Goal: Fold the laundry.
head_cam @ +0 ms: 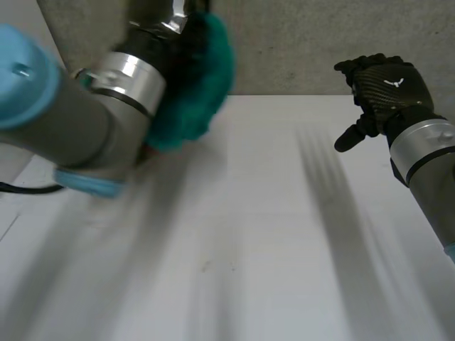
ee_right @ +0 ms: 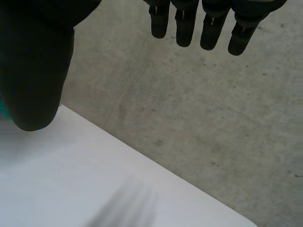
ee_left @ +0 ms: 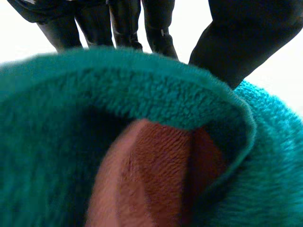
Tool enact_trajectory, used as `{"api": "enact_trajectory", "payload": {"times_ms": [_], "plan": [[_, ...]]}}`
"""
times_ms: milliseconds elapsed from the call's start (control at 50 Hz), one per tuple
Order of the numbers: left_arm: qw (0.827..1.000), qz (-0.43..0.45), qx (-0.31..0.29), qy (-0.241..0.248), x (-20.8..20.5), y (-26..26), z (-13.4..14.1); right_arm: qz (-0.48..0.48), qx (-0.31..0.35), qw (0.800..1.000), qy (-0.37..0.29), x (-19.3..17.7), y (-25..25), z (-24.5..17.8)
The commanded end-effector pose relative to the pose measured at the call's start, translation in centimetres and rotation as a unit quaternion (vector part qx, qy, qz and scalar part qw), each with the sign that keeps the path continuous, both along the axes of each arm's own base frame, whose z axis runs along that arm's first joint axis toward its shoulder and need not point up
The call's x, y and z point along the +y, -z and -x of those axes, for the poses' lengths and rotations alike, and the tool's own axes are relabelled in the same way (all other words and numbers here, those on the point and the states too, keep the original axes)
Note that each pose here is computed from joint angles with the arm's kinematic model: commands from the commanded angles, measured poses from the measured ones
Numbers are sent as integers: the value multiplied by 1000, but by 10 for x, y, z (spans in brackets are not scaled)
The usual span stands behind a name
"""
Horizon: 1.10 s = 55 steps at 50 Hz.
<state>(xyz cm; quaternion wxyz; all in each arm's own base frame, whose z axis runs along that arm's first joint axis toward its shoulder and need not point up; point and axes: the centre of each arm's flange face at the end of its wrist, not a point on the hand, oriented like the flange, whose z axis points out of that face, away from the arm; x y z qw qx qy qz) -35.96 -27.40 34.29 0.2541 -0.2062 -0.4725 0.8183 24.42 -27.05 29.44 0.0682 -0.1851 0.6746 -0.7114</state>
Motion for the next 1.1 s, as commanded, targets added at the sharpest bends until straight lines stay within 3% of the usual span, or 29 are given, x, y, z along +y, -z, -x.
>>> {"api": "enact_trajectory", "payload": {"times_ms": [20, 140, 260, 360, 440, 500, 600, 760, 880, 1100], "plan": [[994, -70, -59, 65, 17, 91, 66, 4, -2, 999, 36, -16, -3, 20], [983, -95, -143, 59, 17, 159, 76, 7, -2, 998, 56, -27, -5, 31], [984, -92, -140, 57, 26, 144, 70, 0, 24, 998, 64, -32, -1, 36], [991, -55, -109, 49, 45, 80, 44, -28, 82, 995, 57, -33, 13, 34], [993, -51, -104, 32, 56, 59, 20, -50, 138, 988, 42, -25, 21, 32], [991, -69, -113, 0, 54, 60, -3, -70, 178, 982, -2, -10, 31, 20], [972, -151, -171, -59, 52, 99, -44, -104, 212, 968, -87, 14, 57, -6], [939, -224, -238, -106, 55, 150, -80, -106, 190, 965, -147, 22, 90, -45], [938, -229, -233, -113, 59, 148, -88, -66, 152, 972, -168, 9, 118, -77], [941, -223, -223, -125, 61, 139, -97, -48, 147, 971, -183, -6, 145, -102]]}}
